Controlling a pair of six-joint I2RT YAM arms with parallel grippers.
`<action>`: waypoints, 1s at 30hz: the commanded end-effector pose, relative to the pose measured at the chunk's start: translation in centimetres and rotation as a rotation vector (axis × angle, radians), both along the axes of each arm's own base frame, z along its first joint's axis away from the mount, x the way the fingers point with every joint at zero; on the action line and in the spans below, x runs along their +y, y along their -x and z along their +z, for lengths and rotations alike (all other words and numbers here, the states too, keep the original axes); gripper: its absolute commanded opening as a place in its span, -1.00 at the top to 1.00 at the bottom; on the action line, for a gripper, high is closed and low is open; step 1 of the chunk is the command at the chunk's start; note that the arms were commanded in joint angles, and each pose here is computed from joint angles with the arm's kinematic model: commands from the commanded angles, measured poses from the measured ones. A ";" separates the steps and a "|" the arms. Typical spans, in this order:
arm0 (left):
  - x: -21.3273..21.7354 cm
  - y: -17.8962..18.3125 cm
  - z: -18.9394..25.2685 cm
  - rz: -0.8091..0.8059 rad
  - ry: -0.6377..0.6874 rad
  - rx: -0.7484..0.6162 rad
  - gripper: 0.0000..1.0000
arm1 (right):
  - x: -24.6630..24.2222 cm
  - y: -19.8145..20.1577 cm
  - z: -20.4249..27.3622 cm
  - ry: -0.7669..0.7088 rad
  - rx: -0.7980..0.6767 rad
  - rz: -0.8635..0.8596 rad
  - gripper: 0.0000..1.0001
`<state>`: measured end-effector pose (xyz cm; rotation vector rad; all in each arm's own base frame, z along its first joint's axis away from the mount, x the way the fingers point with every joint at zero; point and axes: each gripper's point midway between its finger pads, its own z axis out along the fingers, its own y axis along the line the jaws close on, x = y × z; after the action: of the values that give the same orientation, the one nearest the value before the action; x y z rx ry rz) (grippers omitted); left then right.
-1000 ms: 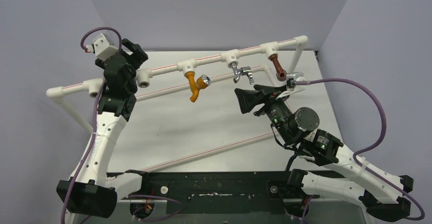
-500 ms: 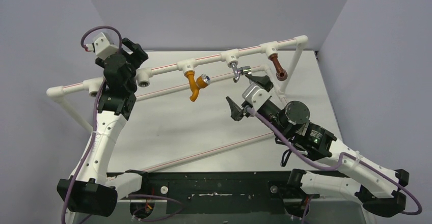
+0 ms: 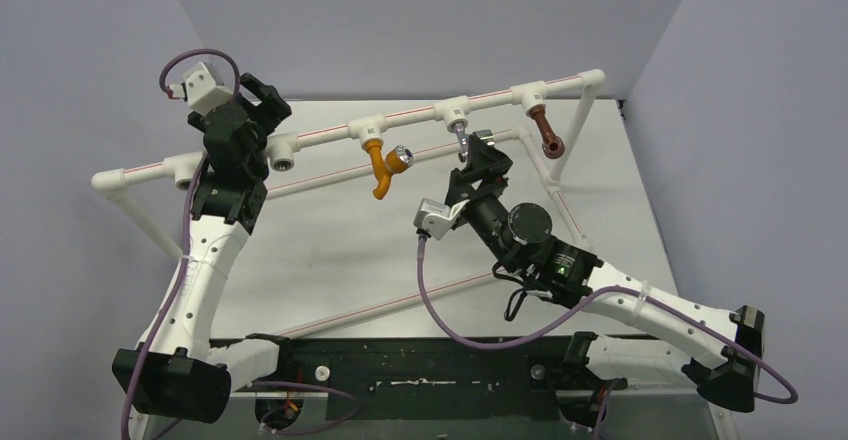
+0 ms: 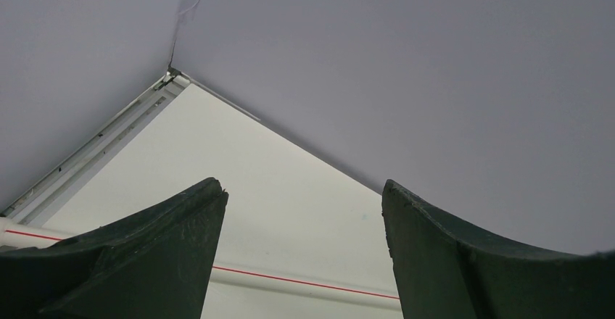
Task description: Install the water faucets
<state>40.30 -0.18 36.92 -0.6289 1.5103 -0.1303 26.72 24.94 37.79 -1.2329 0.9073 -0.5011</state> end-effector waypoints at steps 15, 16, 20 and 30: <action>-1.3 0.9 -12.8 -0.073 -0.056 0.422 -0.52 | -3.1 -3.9 2.2 -0.044 -0.112 -0.234 -0.05; -1.3 0.9 -12.8 -0.073 -0.054 0.423 -0.52 | -3.1 -3.9 2.1 -0.049 -0.107 -0.231 0.05; -1.3 0.9 -12.8 -0.073 -0.054 0.423 -0.52 | -2.9 -4.1 2.1 -0.079 -0.091 -0.222 0.51; -1.3 1.0 -12.8 -0.073 -0.055 0.422 -0.52 | -2.9 -4.2 2.1 -0.373 -0.006 -0.206 1.00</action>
<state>40.57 -0.18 36.83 -0.6278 1.5162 -0.1314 30.94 22.57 37.38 -1.0562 1.0448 -0.6214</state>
